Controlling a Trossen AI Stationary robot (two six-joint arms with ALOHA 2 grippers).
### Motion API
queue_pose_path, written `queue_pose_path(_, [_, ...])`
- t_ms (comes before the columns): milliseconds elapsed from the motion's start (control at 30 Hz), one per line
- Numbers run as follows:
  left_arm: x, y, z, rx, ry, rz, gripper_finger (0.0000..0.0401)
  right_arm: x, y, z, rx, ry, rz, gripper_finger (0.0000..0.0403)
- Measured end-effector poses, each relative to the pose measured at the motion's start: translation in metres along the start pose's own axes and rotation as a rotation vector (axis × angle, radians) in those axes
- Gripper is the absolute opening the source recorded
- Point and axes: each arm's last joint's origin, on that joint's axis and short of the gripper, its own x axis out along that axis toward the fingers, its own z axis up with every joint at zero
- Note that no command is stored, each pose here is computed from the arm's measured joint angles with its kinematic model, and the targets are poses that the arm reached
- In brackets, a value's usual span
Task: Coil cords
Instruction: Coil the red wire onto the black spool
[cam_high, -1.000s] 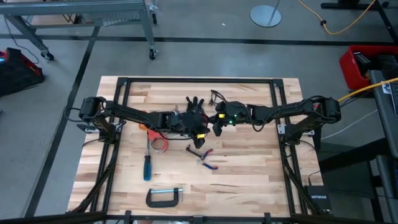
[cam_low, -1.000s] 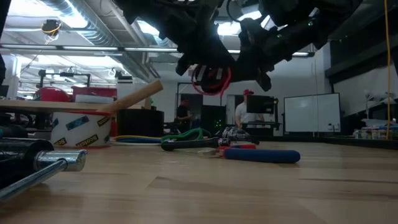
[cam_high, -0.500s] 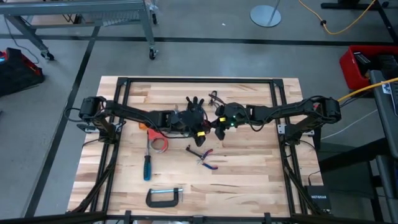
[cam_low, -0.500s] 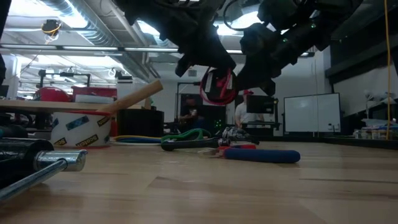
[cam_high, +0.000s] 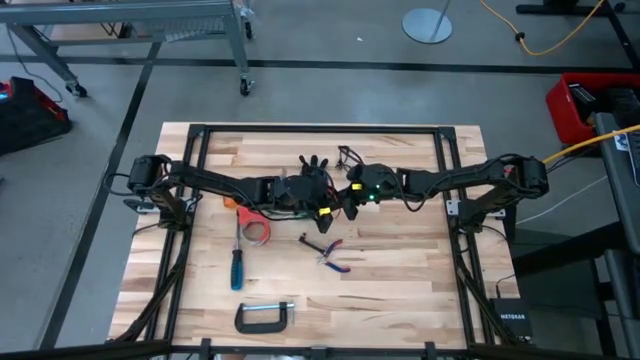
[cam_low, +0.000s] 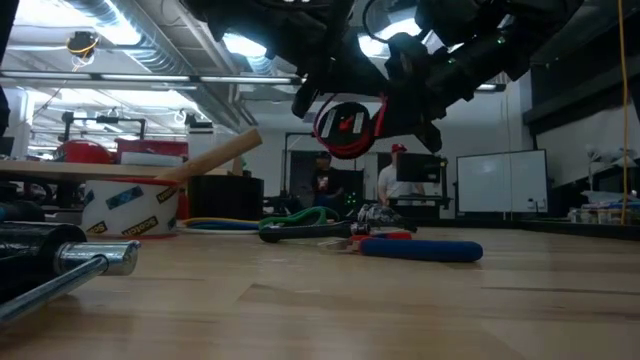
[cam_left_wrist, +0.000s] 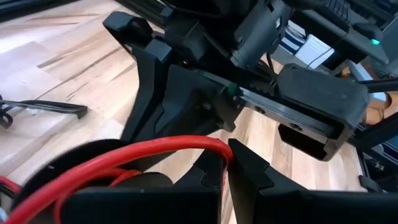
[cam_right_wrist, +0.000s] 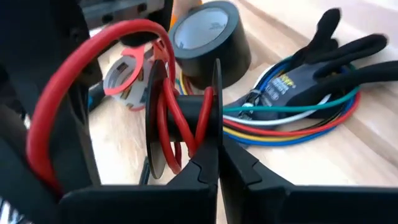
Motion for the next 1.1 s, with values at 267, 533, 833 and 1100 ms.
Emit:
queue_pose_path(267, [0.0,-0.003,0.001,0.022,0.042,-0.082,0.0,0.0,0.002,0.002,0.001,-0.013,0.037,0.0001])
queue_pose_path(533, [-0.001,-0.01,0.013,0.03,0.086,-0.187,0.0,0.0,0.004,0.0,0.006,0.046,0.114,0.0001])
queue_pose_path(833, [-0.002,-0.01,0.015,0.037,0.117,-0.222,0.0,0.0,0.006,0.0,0.022,0.063,0.172,0.0001])
queue_pose_path(1100, [0.0,0.002,0.019,0.015,0.134,-0.2,0.0,-0.001,0.007,-0.003,0.007,0.126,0.246,0.0001])
